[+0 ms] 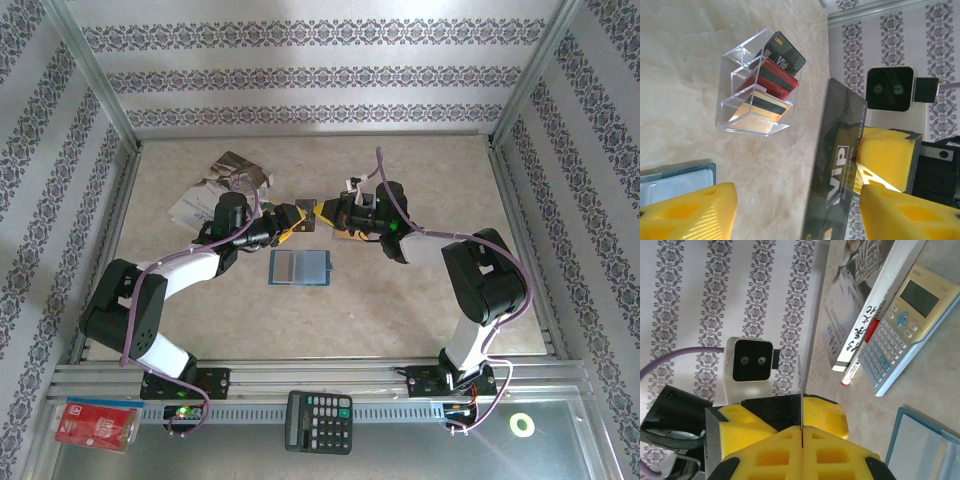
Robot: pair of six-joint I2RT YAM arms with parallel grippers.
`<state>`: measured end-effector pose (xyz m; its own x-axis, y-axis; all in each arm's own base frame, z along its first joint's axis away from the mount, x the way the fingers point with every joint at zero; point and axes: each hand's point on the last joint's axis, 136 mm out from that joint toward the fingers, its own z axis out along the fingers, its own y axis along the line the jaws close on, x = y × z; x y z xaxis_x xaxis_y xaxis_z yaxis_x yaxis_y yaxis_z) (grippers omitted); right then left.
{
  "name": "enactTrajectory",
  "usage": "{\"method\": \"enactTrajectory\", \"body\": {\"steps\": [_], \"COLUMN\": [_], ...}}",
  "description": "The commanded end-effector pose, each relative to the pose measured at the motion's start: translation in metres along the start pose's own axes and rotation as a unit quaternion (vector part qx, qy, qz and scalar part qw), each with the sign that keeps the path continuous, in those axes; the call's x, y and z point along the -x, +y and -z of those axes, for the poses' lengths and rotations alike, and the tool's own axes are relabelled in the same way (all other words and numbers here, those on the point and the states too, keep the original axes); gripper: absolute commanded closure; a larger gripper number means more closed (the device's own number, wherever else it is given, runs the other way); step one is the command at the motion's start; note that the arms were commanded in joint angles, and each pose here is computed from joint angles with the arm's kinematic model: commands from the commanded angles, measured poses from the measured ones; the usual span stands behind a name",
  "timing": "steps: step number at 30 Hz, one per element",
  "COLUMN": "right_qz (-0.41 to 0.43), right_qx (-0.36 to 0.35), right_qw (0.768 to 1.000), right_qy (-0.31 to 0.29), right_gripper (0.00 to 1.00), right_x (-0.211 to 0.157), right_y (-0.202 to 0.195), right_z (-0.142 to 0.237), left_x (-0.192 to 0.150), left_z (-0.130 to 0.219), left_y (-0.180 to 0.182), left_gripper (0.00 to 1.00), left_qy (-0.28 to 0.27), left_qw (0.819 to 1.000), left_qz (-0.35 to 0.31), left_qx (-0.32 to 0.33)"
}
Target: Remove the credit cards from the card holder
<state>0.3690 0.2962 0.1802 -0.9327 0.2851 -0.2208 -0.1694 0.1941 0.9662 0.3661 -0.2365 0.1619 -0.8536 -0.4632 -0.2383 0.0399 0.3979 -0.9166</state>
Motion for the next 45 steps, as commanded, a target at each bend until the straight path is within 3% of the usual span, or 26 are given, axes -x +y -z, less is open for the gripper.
{"method": "enactTrajectory", "body": {"steps": [1,13,16,28,32,39,45], "right_qz": [0.015,0.011,0.005,-0.002,0.005,0.047,0.14], "right_qx": [0.03,0.042,0.05,0.073,0.068,0.009,-0.134], "right_qw": [0.999,0.999,0.999,0.997,0.997,0.999,0.981], "right_qy": [0.009,0.009,0.011,0.028,0.022,0.0,-0.029], "right_gripper": [1.0,1.0,0.85,0.81,0.97,1.0,1.0], "right_x": [0.007,0.009,0.008,-0.003,-0.002,0.015,0.046], "right_y": [0.018,0.022,0.023,0.033,0.03,0.008,-0.016], "right_z": [-0.002,-0.003,-0.004,-0.013,-0.013,-0.003,0.032], "left_x": [0.008,0.005,0.004,0.007,0.008,0.02,0.028], "left_z": [0.005,0.009,0.01,0.009,0.005,0.019,0.053], "left_y": [-0.035,-0.052,-0.053,-0.048,-0.045,-0.003,0.039], "left_gripper": [0.43,0.89,0.99,1.0,1.0,0.56,0.37], "left_qy": [-0.02,-0.01,-0.007,-0.019,-0.011,-0.033,-0.054], "left_qw": [0.998,0.997,0.997,0.997,0.997,0.999,0.99], "left_qz": [-0.029,-0.022,-0.02,-0.012,-0.009,0.005,-0.017], "left_qx": [-0.045,-0.077,-0.08,-0.076,-0.072,0.005,0.133]}}
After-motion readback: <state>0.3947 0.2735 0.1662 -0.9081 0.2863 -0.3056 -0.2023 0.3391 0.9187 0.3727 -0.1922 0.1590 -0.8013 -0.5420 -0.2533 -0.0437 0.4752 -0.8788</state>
